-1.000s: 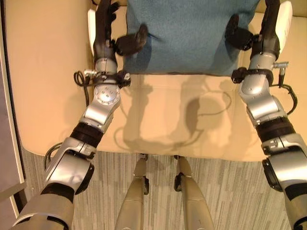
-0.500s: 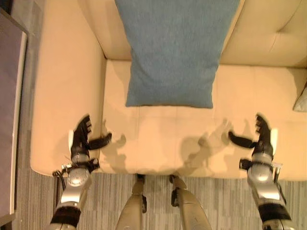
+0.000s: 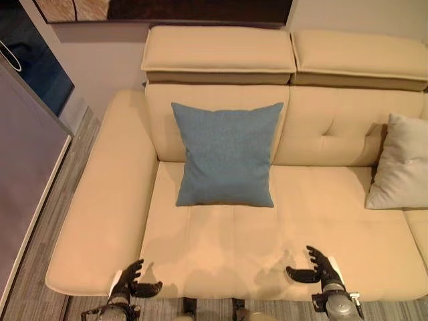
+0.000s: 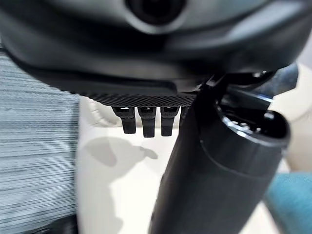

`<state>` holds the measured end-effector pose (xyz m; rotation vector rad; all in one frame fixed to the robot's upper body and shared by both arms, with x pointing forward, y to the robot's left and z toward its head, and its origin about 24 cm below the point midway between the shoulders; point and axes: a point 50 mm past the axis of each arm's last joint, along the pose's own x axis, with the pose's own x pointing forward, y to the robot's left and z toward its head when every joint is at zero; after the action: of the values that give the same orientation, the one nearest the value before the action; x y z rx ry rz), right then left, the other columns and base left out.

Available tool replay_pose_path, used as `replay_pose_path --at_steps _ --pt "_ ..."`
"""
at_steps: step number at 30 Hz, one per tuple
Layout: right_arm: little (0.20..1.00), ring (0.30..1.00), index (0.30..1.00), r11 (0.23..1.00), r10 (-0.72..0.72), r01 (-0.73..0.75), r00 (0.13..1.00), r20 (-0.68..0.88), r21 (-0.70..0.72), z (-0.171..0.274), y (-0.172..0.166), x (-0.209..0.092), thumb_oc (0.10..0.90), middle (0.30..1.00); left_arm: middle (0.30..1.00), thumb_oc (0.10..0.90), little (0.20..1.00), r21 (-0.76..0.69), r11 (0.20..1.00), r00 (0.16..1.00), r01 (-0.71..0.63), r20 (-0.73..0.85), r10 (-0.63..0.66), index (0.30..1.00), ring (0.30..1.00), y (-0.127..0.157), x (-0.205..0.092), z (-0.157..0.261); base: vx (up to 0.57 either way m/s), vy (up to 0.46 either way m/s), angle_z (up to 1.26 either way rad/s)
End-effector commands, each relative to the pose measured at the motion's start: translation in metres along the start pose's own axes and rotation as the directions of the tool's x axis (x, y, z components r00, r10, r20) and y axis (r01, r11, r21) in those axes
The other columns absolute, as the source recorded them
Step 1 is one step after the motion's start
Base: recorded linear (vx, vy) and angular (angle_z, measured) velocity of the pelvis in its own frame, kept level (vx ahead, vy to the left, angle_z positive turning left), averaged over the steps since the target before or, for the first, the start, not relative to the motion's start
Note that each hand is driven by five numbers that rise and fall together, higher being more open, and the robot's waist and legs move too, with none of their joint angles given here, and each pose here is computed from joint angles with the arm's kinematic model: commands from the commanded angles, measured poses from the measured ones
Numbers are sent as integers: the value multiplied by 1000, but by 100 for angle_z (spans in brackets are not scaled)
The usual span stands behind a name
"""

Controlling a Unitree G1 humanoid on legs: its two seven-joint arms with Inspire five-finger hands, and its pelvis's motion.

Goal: Pick up all the scattered cushions and arrange them neatly on the sofa.

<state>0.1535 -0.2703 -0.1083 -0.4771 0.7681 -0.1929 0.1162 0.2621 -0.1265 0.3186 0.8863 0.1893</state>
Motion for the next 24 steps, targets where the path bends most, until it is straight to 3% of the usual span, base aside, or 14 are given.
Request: replay_pose_path --at_steps 1,6,11,24 --pt "900 900 900 996 -77 78 997 29 -44 1 -20 3 800 900 900 800 900 83 994 998 -64 21 63 900 900 14 5 5 -95 -36 21" --pt "900 900 900 995 -51 41 992 -114 -89 -21 -13 4 800 900 900 800 900 90 995 995 -38 -88 46 900 900 0 6 -11 -234 66 19" --pt "900 900 900 993 -34 14 986 -166 -120 -20 -1 7 800 900 900 800 900 73 997 1000 -17 -23 19 900 900 -17 14 12 -206 227 4" --pt "900 900 900 989 20 -50 978 -209 -141 -22 14 7 800 900 900 800 900 166 986 995 -27 -92 43 900 900 -3 14 0 -192 55 -26"
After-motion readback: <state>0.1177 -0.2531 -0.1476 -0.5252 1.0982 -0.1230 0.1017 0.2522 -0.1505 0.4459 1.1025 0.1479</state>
